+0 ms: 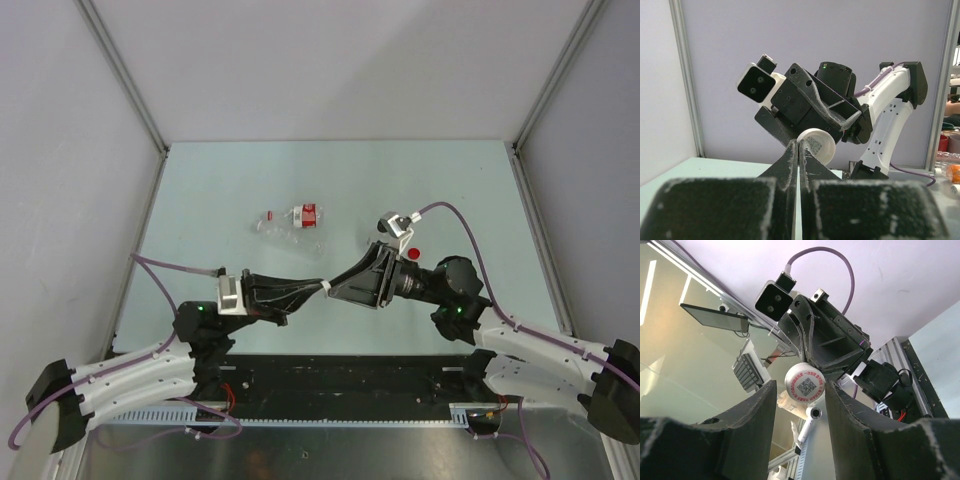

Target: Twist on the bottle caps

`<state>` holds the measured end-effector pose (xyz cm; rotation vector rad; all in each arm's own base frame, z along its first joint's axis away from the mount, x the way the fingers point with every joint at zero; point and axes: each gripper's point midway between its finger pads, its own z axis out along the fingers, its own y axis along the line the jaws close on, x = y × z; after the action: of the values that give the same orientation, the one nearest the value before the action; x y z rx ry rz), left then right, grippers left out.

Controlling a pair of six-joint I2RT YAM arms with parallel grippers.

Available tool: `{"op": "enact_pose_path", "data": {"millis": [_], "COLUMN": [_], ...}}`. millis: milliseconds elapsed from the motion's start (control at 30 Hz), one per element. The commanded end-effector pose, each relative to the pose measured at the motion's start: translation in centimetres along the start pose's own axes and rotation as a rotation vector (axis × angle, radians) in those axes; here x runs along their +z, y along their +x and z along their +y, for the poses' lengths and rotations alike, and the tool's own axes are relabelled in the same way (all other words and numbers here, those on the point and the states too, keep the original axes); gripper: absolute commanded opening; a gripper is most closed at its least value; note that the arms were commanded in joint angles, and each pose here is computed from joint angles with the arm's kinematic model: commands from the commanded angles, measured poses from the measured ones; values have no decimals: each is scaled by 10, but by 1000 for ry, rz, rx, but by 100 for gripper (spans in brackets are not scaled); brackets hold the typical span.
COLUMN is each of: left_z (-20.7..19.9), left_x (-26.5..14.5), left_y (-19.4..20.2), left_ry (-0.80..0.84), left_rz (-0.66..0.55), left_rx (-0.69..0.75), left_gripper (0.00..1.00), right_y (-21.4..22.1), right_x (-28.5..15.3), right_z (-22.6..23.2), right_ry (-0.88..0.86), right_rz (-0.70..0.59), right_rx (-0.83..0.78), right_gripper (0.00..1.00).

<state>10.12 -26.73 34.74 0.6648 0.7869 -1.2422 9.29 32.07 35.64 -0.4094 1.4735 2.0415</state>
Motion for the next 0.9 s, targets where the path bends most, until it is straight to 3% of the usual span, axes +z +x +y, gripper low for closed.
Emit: {"op": "enact_pose_path", "data": {"millis": [0, 333, 667, 700, 867], "left_z": [-1, 0, 5, 6, 17], "left_x": [1, 4, 3, 2, -5], "left_y": [-9, -6, -4, -3, -1], "left_ry": [6, 9, -19, -26, -101], "left_rz": [-39, -36, -39, -39, -44], "left_rx": [28, 25, 28, 24, -2], "left_gripper": [0, 0, 0, 3, 49], "right_y": [-13, -13, -16, -17, -31], "right_x": [6, 9, 8, 8, 0], "right_z": [30, 30, 27, 25, 7], "right_ry": [-103, -129, -113, -100, 12], "right_rz": [-23, -21, -31, -37, -89], "right_rx": [-47, -34, -46, -49, -89], "right_gripper": [49, 47, 36, 35, 33]}}
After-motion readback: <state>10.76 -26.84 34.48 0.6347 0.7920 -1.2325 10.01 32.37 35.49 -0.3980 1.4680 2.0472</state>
